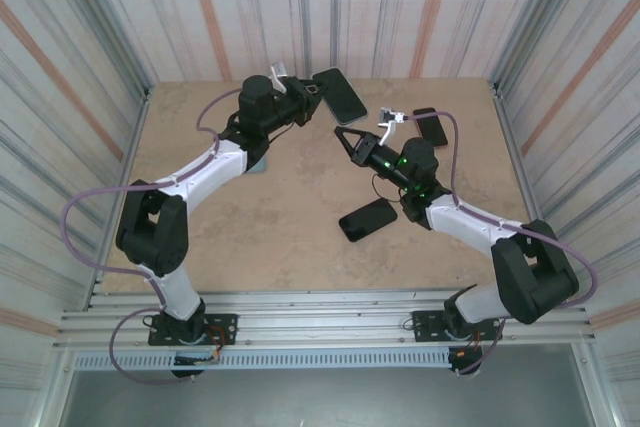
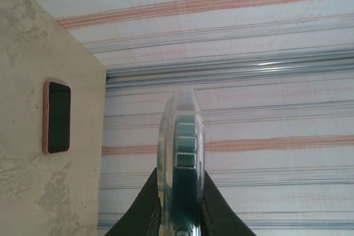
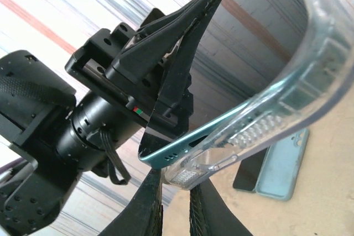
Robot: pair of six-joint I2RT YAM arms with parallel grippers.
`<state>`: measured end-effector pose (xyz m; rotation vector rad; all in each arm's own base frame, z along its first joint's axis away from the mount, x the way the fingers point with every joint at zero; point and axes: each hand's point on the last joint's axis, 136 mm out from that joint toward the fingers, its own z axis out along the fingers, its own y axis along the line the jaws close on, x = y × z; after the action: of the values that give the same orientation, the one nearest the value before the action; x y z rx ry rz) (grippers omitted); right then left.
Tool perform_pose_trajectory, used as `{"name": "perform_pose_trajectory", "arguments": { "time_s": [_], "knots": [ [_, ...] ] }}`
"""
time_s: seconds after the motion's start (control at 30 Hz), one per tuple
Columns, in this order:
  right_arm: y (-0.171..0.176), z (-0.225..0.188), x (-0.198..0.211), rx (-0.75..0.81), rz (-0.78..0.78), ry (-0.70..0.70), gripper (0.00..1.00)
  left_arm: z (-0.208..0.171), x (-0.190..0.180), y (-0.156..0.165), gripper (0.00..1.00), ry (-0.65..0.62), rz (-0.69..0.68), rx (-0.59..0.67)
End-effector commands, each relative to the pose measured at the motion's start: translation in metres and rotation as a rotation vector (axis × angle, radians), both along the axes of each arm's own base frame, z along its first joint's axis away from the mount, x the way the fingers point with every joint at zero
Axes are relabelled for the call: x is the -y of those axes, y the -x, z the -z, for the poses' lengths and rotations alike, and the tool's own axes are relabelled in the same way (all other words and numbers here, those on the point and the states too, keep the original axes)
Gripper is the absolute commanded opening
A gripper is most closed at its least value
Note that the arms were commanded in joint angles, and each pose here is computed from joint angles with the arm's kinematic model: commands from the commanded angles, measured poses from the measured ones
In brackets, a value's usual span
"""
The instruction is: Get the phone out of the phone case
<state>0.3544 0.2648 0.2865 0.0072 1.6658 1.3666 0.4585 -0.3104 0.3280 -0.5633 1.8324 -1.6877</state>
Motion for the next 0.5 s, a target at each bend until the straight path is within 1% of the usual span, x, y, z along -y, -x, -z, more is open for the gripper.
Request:
{"name": "perform_pose_trajectory", "arguments": {
  "time_s": [0.0, 0.13, 0.2, 0.27, 0.33, 0.47],
  "knots": [
    [-0.019, 0.058, 0.029, -0.128, 0.137, 0.168, 0.00, -0.111, -0.006, 0.038, 0.00, 0.138, 0.063, 0.218],
    [-0.019, 0.054, 0.029, -0.129, 0.126, 0.149, 0.00, -0.111, -0.005, 0.039, 0.00, 0.121, 0.072, 0.240],
    [-0.016, 0.052, 0.031, -0.128, 0.125, 0.135, 0.02, -0.111, -0.006, 0.038, 0.00, 0.107, 0.076, 0.261],
    [-0.013, 0.045, 0.031, -0.113, 0.107, 0.121, 0.08, -0.112, -0.008, 0.037, 0.00, 0.085, 0.079, 0.296],
    [-0.009, 0.037, 0.031, -0.091, 0.082, 0.114, 0.16, -0.111, -0.009, 0.036, 0.00, 0.058, 0.090, 0.328],
    [0.000, 0.030, 0.035, -0.045, 0.039, 0.149, 0.31, -0.108, -0.009, 0.033, 0.00, 0.006, 0.132, 0.406]
  ]
}}
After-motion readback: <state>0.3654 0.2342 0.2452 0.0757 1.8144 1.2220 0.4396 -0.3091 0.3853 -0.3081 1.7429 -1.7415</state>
